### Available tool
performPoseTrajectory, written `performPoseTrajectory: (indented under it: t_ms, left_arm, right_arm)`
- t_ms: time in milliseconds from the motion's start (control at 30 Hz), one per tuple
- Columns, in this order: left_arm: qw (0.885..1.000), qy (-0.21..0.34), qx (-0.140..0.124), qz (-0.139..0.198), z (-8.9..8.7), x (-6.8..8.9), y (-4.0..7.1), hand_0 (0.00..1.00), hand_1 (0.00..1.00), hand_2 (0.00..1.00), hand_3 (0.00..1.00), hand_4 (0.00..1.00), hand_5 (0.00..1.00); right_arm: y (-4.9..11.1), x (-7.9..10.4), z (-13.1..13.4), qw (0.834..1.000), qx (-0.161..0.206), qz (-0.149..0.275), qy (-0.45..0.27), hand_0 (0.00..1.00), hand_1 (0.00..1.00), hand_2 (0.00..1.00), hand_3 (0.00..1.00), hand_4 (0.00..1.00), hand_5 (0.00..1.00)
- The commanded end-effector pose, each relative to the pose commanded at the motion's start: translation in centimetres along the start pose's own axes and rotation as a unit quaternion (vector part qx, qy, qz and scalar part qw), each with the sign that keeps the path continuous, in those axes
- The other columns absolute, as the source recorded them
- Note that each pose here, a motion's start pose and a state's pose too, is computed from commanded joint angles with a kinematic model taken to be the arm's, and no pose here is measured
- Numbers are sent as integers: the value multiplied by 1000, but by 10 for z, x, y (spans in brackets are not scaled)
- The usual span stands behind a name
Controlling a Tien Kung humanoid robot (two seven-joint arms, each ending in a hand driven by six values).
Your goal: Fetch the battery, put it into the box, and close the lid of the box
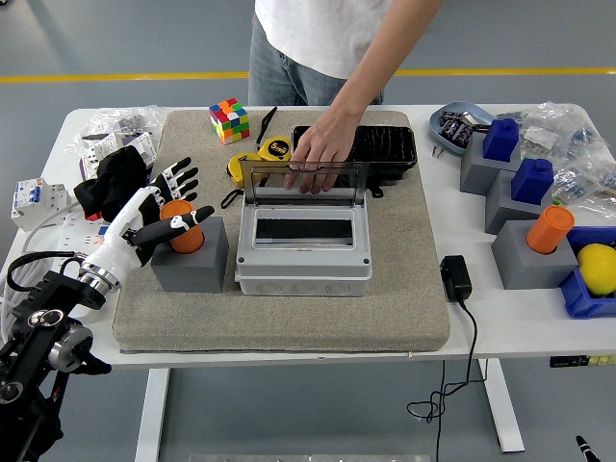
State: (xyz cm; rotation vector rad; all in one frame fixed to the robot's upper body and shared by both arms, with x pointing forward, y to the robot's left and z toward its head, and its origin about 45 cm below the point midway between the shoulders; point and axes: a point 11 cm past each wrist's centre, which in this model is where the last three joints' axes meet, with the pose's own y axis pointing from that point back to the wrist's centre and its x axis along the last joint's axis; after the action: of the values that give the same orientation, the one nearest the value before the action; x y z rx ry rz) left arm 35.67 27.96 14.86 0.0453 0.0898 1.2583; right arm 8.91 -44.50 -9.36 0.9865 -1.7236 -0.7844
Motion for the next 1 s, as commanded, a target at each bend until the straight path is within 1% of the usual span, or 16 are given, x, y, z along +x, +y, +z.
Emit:
performPoseTrajectory:
  t_ms: [33, 67, 267, 300, 467, 500, 667, 700, 867, 900, 1000]
  left_arm:
    - [1000, -1, 0, 1, 0, 0, 0, 913, 956, 936, 984, 998, 80]
    - [1000, -3, 1, 2, 0, 0, 0, 855, 919, 881, 920, 998, 20]
    - [1000, -9, -1, 9, 1, 0, -1, 855, 919, 881, 920, 998, 20]
    - [1000, -9, -1, 9, 1, 0, -1, 788, 839, 760, 782, 998, 2]
    - [1000, -14, -1, 9, 2, -2, -2, 788, 839, 760, 782, 998, 2]
    - [1000, -15, -2, 8, 2, -3, -2, 718, 775, 666, 678, 998, 2]
    - [1000, -17, -3, 4, 2, -8, -2, 718, 775, 666, 678, 998, 2]
    - [1000, -17, -4, 4, 2, -8, -3, 706, 764, 641, 651, 998, 2]
    - [1000, -17, -7, 3, 4, -9, -3, 706, 764, 641, 651, 998, 2]
    - [1000, -17, -7, 2, 5, -9, -3, 739, 771, 644, 660, 998, 2]
    - [1000, -18, -10, 1, 7, -10, -3, 739, 771, 644, 660, 998, 2]
  right_arm:
    - [0, 0, 0, 1000, 0, 0, 0, 865, 848, 806, 825, 998, 998]
    - [0, 0, 0, 1000, 0, 0, 0, 865, 848, 805, 825, 998, 998]
    - [0, 0, -1, 1000, 1, 0, 0, 865, 848, 805, 825, 998, 998]
    - [0, 0, -1, 1000, 1, 0, 0, 865, 847, 805, 825, 998, 998]
    - [0, 1, 0, 1000, 0, 1, -1, 865, 847, 805, 825, 998, 998]
    - [0, 1, 0, 1000, 0, 1, -1, 865, 848, 804, 824, 998, 998]
    - [0, 1, -1, 1000, 1, 2, -1, 865, 848, 804, 824, 998, 998]
    - [0, 1, -1, 1000, 1, 1, -1, 865, 847, 804, 824, 998, 998]
    - [0, 0, 0, 1000, 0, 1, 0, 865, 847, 804, 824, 998, 998]
    - [0, 0, 0, 1000, -1, 1, 0, 865, 847, 804, 824, 998, 998]
    - [0, 1, 0, 1000, -1, 1, 1, 865, 847, 804, 824, 998, 998]
